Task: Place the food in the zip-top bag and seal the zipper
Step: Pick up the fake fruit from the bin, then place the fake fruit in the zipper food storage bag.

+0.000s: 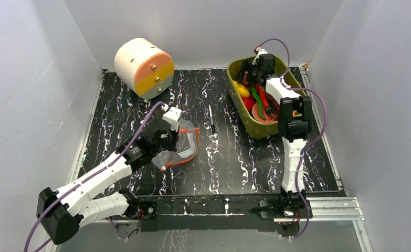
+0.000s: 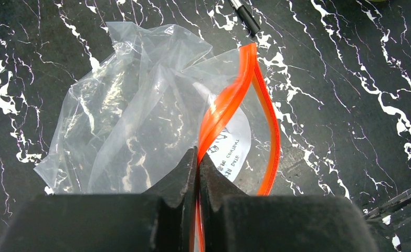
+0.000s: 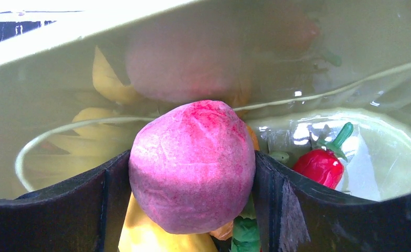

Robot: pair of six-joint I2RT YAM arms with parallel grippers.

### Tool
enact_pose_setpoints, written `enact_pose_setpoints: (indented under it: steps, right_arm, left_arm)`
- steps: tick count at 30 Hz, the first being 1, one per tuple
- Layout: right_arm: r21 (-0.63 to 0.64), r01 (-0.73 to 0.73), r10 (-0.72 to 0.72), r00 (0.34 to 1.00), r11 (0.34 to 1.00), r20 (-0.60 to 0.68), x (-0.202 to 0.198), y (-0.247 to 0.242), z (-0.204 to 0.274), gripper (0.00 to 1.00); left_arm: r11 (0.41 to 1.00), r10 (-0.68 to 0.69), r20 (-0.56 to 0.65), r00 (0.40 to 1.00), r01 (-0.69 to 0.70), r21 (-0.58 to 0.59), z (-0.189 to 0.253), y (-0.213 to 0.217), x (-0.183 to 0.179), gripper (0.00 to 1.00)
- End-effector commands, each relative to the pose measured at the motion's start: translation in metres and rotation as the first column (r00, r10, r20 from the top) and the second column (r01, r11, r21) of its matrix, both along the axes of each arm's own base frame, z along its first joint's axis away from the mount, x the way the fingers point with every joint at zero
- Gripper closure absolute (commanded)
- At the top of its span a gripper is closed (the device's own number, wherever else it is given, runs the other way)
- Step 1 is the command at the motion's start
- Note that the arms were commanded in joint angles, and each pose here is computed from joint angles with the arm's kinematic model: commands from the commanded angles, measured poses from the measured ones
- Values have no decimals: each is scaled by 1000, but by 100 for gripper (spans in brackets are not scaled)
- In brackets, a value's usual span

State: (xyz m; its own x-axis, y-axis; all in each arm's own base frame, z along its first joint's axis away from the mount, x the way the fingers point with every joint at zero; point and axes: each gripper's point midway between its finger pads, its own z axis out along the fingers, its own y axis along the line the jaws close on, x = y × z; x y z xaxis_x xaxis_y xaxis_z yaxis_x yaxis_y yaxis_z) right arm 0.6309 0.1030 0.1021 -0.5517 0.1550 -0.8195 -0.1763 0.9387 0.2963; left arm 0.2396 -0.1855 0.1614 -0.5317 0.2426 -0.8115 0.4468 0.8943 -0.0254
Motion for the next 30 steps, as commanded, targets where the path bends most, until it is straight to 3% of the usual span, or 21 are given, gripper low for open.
enact_pose_setpoints:
  steps: [1, 15, 24, 30]
  right_arm:
    - [23, 3, -7, 988, 1000, 157, 0, -1, 68, 40]
    - [14, 131, -132, 986, 991, 101, -53, -24, 105, 46]
    - [94, 156, -163, 984, 983, 78, -126, -24, 157, 46]
    - [183, 69, -76, 996, 981, 36, -181, -3, 175, 47]
  left_arm:
    - [1000, 0, 13, 1000, 0, -17, 2, -3, 1, 100]
    - [998, 48, 0, 999, -48, -43, 9, -3, 5, 100]
    - [991, 94, -33, 995, -97, -96, 23, -10, 8, 100]
    - [984, 164, -54, 985, -167, -58, 22, -4, 15, 100]
